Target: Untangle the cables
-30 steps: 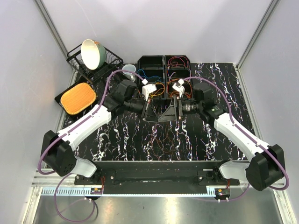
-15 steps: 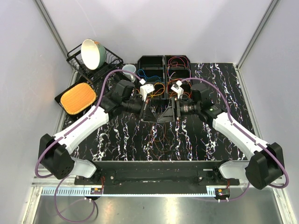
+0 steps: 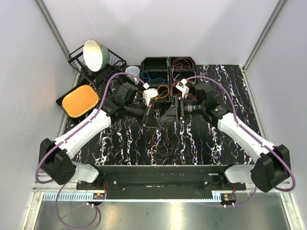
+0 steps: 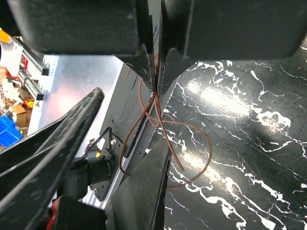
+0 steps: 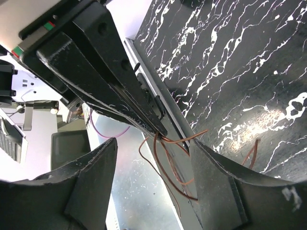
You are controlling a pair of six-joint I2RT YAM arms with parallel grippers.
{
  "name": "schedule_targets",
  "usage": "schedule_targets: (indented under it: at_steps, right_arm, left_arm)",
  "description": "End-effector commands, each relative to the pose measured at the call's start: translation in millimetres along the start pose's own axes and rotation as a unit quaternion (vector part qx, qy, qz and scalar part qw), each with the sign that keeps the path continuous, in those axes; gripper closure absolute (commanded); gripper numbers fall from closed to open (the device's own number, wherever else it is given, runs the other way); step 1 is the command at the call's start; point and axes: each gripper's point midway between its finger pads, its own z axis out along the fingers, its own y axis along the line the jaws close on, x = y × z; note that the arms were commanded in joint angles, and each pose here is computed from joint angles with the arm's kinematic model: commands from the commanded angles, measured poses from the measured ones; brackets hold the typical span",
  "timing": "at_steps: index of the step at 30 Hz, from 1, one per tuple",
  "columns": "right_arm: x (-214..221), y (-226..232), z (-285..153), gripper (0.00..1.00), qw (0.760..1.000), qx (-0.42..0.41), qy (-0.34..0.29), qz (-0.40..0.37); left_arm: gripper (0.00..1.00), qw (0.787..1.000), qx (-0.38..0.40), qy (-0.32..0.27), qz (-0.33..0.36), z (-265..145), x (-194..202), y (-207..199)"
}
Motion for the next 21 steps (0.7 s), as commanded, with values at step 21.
schedule_targets:
  at_steps: [21]
  right_arm:
    - [24, -4, 7, 0.58, 0.998, -0.043, 0.042, -0.013]
  left_arm:
    - [0.96, 0.997, 0.026, -0.058, 0.042, -18, -43, -21]
